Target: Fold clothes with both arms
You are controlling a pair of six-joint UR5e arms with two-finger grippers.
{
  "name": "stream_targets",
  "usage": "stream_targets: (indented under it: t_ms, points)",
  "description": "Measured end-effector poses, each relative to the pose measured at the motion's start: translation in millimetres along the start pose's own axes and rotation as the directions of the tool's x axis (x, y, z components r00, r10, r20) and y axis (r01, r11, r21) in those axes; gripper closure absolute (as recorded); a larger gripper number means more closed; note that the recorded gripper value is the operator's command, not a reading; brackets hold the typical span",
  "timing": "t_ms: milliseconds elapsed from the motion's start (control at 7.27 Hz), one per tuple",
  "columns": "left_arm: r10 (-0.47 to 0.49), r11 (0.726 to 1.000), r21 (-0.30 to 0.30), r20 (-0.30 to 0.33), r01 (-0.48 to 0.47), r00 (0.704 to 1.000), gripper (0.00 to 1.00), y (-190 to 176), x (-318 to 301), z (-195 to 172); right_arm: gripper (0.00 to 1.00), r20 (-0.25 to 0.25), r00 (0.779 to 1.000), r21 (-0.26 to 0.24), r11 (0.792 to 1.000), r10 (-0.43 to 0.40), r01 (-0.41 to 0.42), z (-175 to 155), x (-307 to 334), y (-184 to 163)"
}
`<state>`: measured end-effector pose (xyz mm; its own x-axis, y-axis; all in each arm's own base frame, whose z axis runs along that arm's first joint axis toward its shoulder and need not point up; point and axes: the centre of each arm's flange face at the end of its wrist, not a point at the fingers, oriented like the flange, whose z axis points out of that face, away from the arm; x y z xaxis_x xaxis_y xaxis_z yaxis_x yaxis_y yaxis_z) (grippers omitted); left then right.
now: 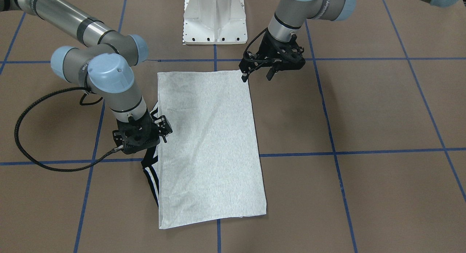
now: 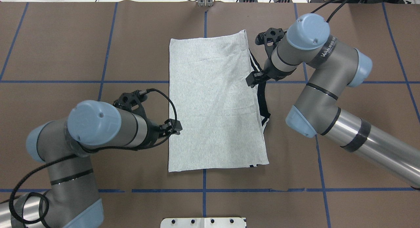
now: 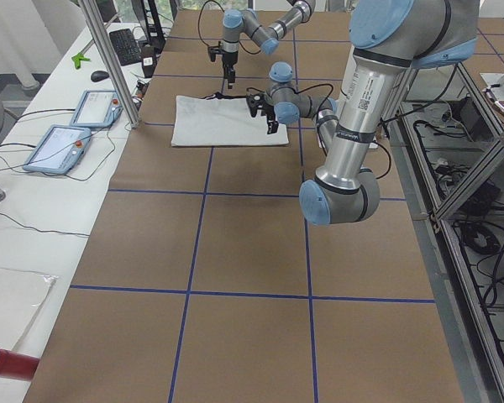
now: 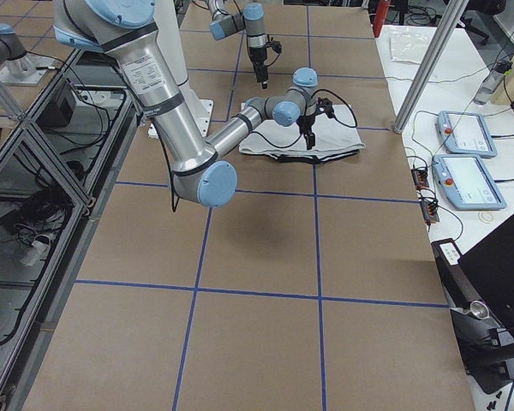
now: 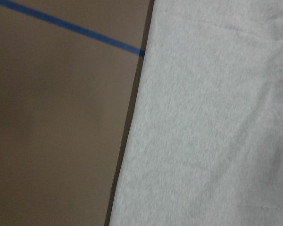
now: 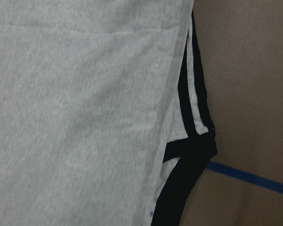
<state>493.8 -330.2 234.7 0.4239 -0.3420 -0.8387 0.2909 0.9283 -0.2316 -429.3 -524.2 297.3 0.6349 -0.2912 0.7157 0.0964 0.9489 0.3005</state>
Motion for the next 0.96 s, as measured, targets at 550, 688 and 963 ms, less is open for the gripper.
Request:
stream_targets:
  t_ms: [550,688,963]
  points:
    - [-0.042,0.998,-0.036,0.103,0.046,0.994,0.16,57.7,-20.1,59.5,0.00,0.073,0.995,-0.027,0.997,0.069,-0.068,-32.4,5.3,36.2]
    - [-0.042,0.998,-0.033,0.115,0.046,0.992,0.25,58.3,-22.1,66.3,0.00,0.070,0.995,-0.032,0.997,0.076,-0.074,-34.2,4.4,37.3]
    - [-0.040,0.998,-0.034,0.122,0.045,0.992,0.38,60.2,-21.4,72.3,0.00,0.065,0.995,-0.039,0.996,0.081,-0.079,-34.1,3.2,37.7]
